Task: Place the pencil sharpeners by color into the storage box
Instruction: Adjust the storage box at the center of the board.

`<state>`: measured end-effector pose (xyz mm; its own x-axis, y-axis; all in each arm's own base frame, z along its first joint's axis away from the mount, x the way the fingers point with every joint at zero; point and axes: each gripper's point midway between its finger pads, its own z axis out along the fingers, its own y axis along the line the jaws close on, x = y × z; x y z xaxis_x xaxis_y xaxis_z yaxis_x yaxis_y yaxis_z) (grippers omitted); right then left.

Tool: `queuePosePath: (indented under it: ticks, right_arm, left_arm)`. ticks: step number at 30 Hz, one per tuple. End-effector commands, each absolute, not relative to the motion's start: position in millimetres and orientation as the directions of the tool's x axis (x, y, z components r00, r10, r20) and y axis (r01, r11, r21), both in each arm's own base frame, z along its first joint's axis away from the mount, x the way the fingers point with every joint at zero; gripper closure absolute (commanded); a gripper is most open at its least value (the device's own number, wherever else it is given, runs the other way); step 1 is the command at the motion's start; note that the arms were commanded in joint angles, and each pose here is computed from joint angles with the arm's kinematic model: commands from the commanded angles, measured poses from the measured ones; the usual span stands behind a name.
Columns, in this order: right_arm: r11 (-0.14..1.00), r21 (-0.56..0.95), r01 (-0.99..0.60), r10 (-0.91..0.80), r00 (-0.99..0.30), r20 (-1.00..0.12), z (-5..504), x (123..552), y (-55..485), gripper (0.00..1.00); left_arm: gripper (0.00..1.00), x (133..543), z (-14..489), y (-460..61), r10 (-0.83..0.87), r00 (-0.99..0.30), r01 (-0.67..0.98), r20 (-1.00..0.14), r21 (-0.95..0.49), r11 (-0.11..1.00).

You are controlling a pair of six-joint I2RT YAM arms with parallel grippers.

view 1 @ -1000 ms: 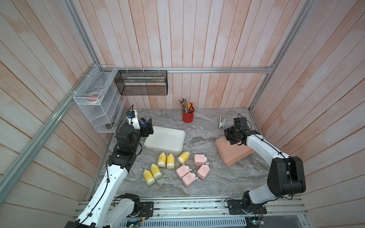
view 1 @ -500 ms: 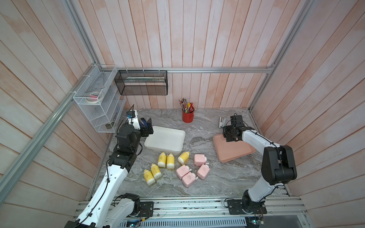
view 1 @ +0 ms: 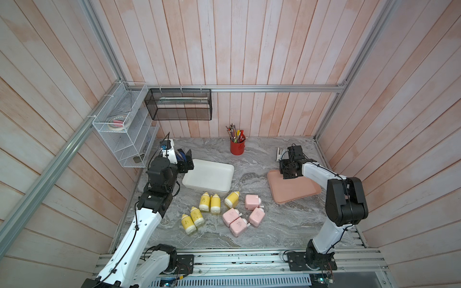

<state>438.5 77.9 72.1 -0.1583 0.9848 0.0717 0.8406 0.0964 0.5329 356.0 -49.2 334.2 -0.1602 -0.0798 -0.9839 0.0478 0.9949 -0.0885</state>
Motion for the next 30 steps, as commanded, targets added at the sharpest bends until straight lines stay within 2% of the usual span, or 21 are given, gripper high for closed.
queuePosePath:
  ticks: [1,6,16,24,30]
  right_arm:
    - [0.065,0.509,0.858,0.984,-0.140,0.110,61,439,82,1.00]
    - [0.065,0.515,0.855,0.982,-0.146,0.118,58,444,83,0.98]
    - [0.083,0.528,0.845,0.982,-0.161,0.103,61,448,80,0.83]
    - [0.133,0.546,0.827,0.977,-0.203,0.069,71,453,80,0.68]
    - [0.207,0.544,0.813,0.965,-0.262,0.026,77,449,81,0.65]
  left_arm:
    - [0.00,357,332,-48,-0.061,-0.153,0.035,-0.986,-0.067,0.997]
    - [0.00,358,332,-47,-0.057,-0.153,0.033,-0.987,-0.063,0.997]
    - [0.00,358,331,-48,-0.055,-0.157,0.034,-0.986,-0.061,0.998]
    - [0.00,359,329,-48,-0.055,-0.160,0.034,-0.986,-0.061,0.998]
    - [0.00,359,329,-47,-0.053,-0.162,0.033,-0.985,-0.059,0.998]
